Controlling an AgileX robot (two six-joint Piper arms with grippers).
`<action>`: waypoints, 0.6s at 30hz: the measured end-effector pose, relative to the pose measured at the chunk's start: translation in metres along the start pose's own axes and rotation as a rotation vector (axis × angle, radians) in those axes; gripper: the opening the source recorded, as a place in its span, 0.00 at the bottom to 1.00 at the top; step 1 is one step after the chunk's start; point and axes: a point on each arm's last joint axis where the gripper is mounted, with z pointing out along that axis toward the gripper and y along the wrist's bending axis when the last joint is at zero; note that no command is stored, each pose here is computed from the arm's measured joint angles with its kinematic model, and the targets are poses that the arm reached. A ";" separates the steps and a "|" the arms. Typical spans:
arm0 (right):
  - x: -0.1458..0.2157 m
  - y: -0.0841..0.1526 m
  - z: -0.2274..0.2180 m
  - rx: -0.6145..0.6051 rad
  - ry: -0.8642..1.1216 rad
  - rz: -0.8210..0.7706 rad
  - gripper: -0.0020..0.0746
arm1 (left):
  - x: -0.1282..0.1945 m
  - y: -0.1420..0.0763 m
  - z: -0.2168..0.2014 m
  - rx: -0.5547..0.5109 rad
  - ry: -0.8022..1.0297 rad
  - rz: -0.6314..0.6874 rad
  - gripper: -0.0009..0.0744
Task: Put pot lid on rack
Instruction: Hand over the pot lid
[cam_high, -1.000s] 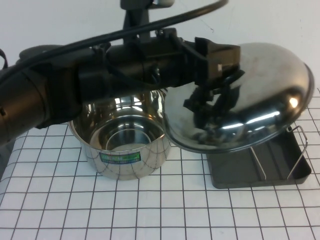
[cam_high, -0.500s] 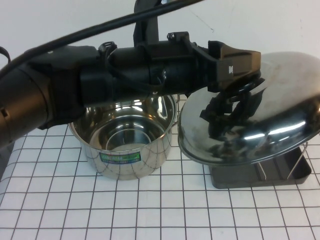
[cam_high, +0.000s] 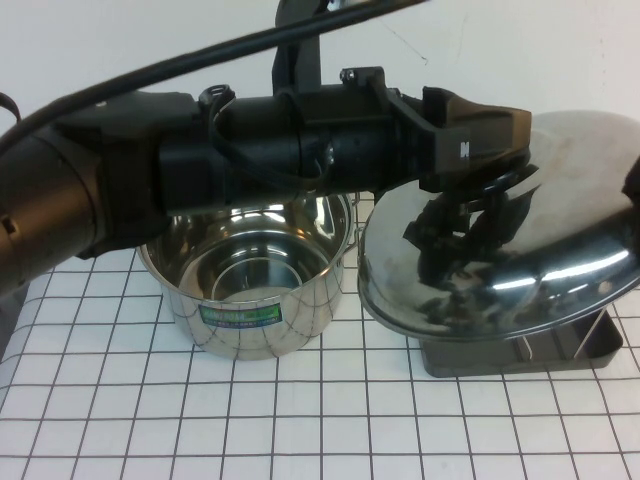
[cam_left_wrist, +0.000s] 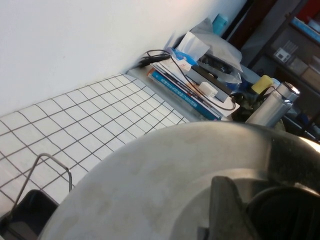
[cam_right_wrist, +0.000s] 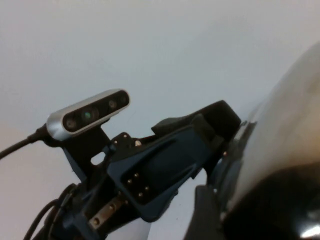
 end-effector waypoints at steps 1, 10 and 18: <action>-0.002 0.000 0.003 -0.007 0.013 0.005 0.67 | 0.000 0.000 0.000 0.004 0.002 0.008 0.44; -0.015 0.018 0.009 -0.078 0.043 -0.102 0.29 | -0.002 -0.003 0.000 0.019 -0.012 0.068 0.44; -0.014 0.022 0.009 -0.108 0.057 -0.166 0.19 | -0.003 -0.003 0.000 0.027 -0.021 0.132 0.45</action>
